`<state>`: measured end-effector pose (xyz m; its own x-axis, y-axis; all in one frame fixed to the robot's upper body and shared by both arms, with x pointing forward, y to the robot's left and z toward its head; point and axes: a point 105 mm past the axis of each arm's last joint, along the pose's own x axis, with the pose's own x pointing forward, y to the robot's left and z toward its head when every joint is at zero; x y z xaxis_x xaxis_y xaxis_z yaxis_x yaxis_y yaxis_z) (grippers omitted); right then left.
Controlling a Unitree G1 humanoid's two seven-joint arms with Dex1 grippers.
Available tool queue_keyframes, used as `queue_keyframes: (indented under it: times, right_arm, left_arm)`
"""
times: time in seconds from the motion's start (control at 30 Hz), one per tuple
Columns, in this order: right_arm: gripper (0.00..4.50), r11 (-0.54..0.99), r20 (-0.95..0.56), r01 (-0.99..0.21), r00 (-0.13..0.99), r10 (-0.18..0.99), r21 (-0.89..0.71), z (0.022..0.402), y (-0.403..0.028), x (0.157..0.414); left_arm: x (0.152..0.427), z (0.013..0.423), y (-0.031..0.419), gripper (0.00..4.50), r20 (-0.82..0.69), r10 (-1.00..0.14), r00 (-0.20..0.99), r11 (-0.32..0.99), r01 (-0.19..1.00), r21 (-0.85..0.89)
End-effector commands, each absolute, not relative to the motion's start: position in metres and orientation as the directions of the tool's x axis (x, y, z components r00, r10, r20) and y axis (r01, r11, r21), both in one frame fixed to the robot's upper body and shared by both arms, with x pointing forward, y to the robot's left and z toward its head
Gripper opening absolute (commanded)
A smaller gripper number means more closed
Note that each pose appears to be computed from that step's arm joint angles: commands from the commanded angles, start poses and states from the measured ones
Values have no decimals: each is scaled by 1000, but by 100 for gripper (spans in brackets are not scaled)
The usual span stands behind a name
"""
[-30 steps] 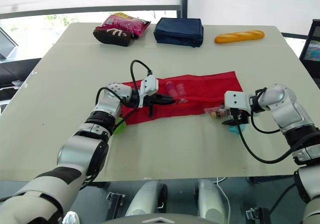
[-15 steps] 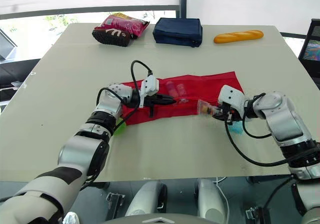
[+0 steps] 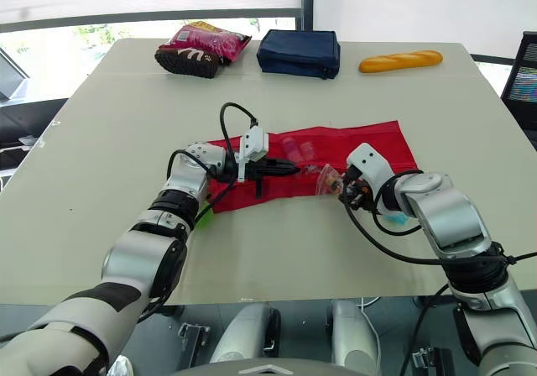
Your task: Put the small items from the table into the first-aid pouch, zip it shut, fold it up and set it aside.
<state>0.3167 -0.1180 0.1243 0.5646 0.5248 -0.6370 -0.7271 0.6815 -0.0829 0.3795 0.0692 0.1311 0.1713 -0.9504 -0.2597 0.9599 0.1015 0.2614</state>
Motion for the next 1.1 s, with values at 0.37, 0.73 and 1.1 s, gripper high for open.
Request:
queue_keyframes:
  times: [0.37,0.73,1.1]
  right_arm:
    - [82,849,-590,-525,668,454,58,134,-112,342]
    - [82,899,-510,-327,741,436,292,143,-87,356]
    - [187,902,-396,-317,818,417,294,153,-67,369]
  left_arm:
    - [373,142,62,0,-220,-967,127,59,955,291]
    - [367,139,59,0,-235,-968,90,20,958,285]
    - [366,138,57,0,-237,-968,82,13,960,281]
